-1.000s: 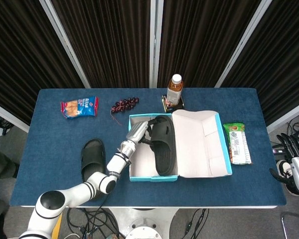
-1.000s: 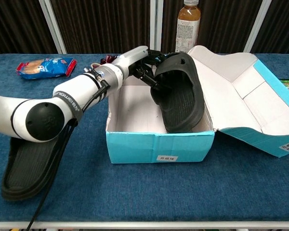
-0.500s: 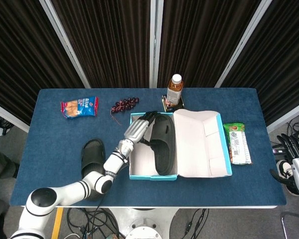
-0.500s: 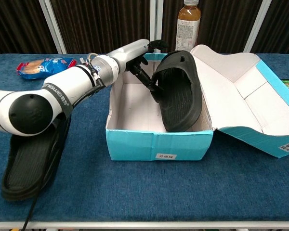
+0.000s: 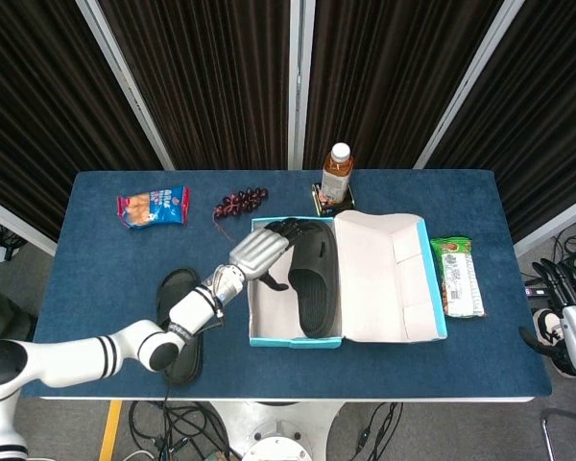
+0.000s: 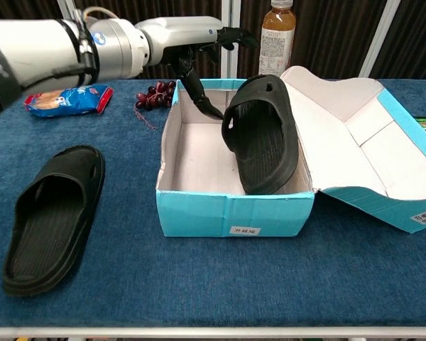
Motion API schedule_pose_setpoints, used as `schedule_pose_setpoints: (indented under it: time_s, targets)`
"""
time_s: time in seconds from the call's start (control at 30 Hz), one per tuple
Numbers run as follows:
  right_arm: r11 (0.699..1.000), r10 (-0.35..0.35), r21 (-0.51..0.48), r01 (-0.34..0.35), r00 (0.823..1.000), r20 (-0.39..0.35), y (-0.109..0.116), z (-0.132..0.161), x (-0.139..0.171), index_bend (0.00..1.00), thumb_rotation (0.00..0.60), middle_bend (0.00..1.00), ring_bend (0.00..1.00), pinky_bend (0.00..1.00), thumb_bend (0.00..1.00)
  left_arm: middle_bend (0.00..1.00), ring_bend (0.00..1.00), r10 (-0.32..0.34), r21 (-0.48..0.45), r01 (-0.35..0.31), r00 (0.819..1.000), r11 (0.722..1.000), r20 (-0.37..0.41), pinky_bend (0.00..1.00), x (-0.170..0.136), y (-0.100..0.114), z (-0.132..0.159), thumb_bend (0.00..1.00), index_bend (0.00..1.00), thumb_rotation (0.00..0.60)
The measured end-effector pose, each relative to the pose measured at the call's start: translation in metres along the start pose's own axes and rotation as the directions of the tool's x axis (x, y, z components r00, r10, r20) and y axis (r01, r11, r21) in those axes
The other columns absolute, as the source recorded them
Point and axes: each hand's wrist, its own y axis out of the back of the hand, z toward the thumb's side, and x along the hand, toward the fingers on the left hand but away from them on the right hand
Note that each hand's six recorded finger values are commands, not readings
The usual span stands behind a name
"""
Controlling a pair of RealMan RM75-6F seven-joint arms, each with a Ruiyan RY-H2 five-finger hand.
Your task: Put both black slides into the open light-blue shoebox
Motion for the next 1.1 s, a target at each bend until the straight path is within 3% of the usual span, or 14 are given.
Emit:
schedule_pose_setpoints:
  time_s: [0.13, 0.3, 0.47, 0.7, 1.1]
  targets:
    - [1.000, -0.005, 0.000, 0.005, 1.000, -0.001, 0.001, 0.001, 0.000, 0.00, 0.600, 0.05, 0.00, 0.00, 0.12, 0.05, 0.00, -0.081, 0.122, 0.071, 0.994, 0.990, 0.080, 0.13, -0.004, 0.007, 0.023, 0.29, 0.13, 0.600]
    - [1.000, -0.004, 0.001, 0.004, 1.000, 0.005, 0.001, 0.000, 0.001, 0.00, 0.600, 0.05, 0.00, 0.00, 0.12, 0.06, 0.00, -0.179, 0.197, 0.148, 0.972, 0.969, 0.150, 0.12, 0.002, -0.001, 0.050, 0.31, 0.15, 0.600]
    - [1.000, -0.004, 0.000, 0.004, 1.000, 0.010, 0.001, -0.002, 0.002, 0.00, 0.600, 0.05, 0.00, 0.00, 0.12, 0.06, 0.00, -0.201, 0.259, 0.153, 0.965, 0.954, 0.170, 0.12, 0.008, -0.009, 0.059, 0.31, 0.15, 0.600]
    - [1.000, -0.003, -0.003, 0.003, 1.000, 0.008, 0.000, -0.003, 0.001, 0.00, 0.600, 0.05, 0.00, 0.00, 0.12, 0.08, 0.00, -0.228, 0.345, 0.168, 0.963, 0.923, 0.142, 0.12, 0.012, -0.019, 0.054, 0.31, 0.15, 0.600]
    - [1.000, 0.000, -0.003, 0.000, 1.000, 0.005, -0.001, -0.001, 0.001, 0.00, 0.600, 0.05, 0.00, 0.00, 0.12, 0.11, 0.00, -0.253, 0.403, 0.224, 0.967, 0.887, 0.020, 0.12, 0.007, -0.032, 0.031, 0.31, 0.15, 0.600]
